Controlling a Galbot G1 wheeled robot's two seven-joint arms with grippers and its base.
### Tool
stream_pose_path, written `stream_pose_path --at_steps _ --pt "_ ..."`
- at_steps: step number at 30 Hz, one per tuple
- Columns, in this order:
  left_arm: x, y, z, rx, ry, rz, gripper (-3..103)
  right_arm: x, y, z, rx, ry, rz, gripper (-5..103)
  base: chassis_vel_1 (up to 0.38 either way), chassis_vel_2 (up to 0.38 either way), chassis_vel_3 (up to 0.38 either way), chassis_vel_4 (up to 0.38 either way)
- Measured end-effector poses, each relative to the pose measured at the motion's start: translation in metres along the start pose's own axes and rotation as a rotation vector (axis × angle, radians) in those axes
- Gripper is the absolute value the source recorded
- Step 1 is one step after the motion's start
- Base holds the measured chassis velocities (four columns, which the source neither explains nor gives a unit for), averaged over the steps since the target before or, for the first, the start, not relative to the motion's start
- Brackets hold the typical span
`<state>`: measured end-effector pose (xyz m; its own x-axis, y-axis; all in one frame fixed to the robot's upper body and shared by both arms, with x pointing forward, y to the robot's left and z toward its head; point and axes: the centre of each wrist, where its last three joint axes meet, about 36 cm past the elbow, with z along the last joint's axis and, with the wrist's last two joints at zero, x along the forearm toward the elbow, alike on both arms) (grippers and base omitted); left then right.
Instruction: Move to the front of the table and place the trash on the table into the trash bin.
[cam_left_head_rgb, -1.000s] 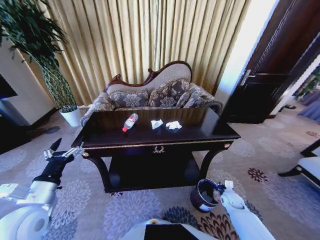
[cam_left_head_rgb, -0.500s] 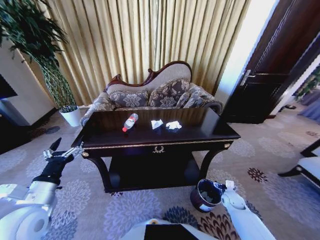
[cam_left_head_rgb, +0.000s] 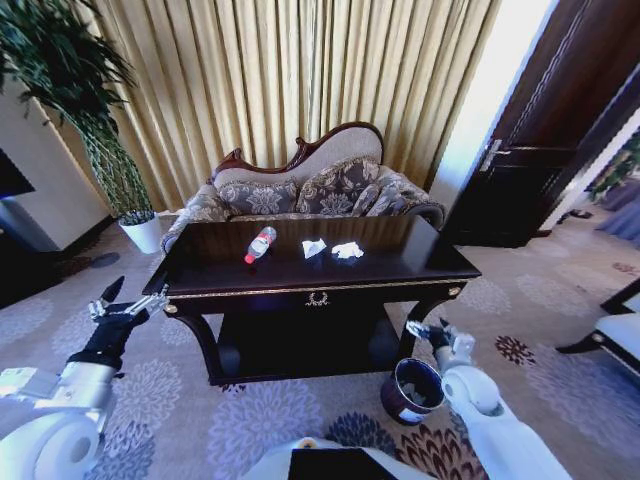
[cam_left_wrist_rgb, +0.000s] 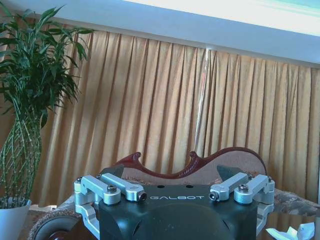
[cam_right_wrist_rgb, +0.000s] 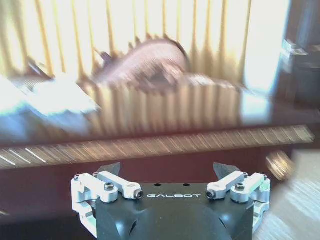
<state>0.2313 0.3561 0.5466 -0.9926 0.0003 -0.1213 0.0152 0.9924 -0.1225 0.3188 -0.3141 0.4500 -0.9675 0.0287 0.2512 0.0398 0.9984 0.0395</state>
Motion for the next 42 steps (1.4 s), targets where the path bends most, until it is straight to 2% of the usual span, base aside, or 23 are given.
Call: stream_pose_path --at_steps 1,2,4,8,42 --pt "0.0 0.0 0.0 0.0 0.0 0.0 100 0.01 0.01 -0.015 -0.013 -0.026 -0.038 100 0.0 0.0 0.0 0.0" --pt "0.0 0.0 0.0 0.0 0.0 0.0 100 0.01 0.01 -0.015 -0.013 -0.026 -0.038 100 0.0 0.0 0.0 0.0" --pt "0.001 0.001 -0.001 0.001 -0.001 -0.003 100 0.041 0.036 -0.051 -0.041 -0.091 -0.137 100 0.0 0.0 0.0 0.0" --pt "0.002 0.0 -0.002 0.001 0.0 -0.003 100 0.067 0.052 -0.073 -0.053 -0.129 -0.207 100 0.0 0.0 0.0 0.0" --pt "0.005 0.0 -0.006 -0.014 -0.007 -0.002 100 0.075 0.055 -0.075 -0.057 -0.117 -0.226 100 0.0 0.0 0.0 0.0"
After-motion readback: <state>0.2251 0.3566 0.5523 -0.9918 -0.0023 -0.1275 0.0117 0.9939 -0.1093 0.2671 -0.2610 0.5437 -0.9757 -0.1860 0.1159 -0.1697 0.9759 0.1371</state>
